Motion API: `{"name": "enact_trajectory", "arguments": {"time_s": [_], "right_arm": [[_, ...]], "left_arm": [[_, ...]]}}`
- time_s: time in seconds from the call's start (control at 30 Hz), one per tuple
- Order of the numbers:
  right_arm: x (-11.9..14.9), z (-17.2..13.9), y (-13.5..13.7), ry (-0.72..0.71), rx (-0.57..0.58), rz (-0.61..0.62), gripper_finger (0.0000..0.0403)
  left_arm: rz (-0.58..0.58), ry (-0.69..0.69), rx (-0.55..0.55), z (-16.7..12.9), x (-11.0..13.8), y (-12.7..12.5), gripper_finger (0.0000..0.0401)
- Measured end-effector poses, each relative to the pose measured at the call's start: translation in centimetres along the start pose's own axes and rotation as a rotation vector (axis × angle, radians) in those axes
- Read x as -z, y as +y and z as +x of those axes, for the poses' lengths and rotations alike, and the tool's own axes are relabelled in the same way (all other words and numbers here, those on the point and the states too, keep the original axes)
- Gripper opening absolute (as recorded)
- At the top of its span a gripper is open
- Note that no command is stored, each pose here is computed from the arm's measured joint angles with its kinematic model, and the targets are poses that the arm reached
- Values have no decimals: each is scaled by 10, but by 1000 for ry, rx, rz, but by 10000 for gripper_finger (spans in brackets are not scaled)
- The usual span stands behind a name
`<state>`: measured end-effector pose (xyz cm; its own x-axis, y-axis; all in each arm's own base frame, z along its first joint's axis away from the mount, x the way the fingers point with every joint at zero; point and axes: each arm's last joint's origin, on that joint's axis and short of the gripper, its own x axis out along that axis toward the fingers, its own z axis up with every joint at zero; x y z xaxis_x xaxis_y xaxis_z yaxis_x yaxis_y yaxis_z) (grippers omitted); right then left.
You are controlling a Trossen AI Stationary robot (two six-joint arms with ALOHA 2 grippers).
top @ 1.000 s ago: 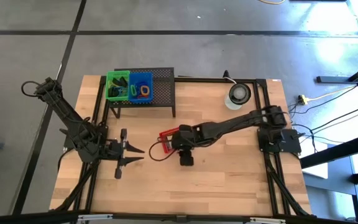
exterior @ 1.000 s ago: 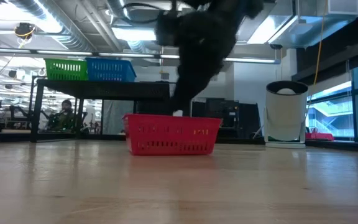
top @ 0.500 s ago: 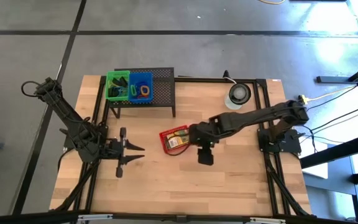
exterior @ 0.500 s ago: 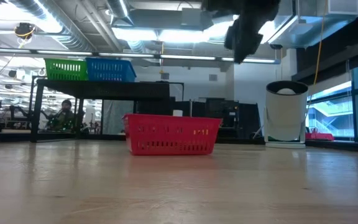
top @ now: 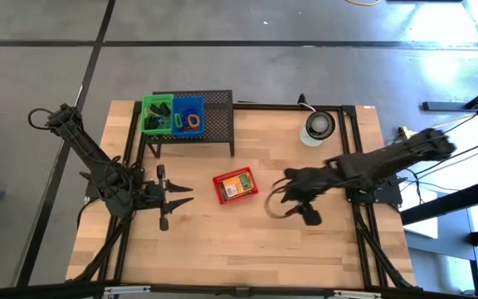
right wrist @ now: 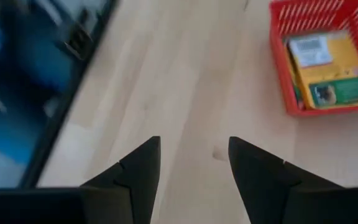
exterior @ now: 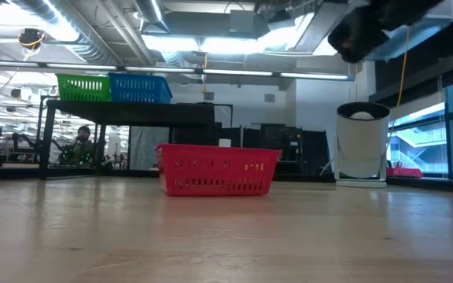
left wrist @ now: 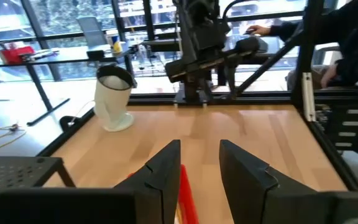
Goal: Pick & Place Office Desk Supplies
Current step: Put the orange basket on the shelf
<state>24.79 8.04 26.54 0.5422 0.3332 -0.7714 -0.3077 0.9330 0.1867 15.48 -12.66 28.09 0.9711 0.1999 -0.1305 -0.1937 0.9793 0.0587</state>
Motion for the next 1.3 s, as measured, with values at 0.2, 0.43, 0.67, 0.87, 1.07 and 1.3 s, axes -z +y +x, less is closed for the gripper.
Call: {"name": "enact_trajectory", "arguments": {"time_s": [0.2,0.43,0.67,0.87,1.07,1.3], "right_arm": [[59,-18,-9,-300,108,167,192],[105,-23,-14,-523,138,174,192],[137,-10,-21,-658,152,187,192],[158,4,-25,-720,138,186,192],[167,10,-27,-780,127,184,192],[168,10,-27,-770,129,184,192]], "left_arm": [[-4,2,-39,6,0,5,107],[35,44,-104,19,6,11,118],[55,131,-74,42,19,14,153],[73,209,-33,60,30,17,183],[280,306,81,73,43,19,188],[561,430,232,91,68,18,187]]}}
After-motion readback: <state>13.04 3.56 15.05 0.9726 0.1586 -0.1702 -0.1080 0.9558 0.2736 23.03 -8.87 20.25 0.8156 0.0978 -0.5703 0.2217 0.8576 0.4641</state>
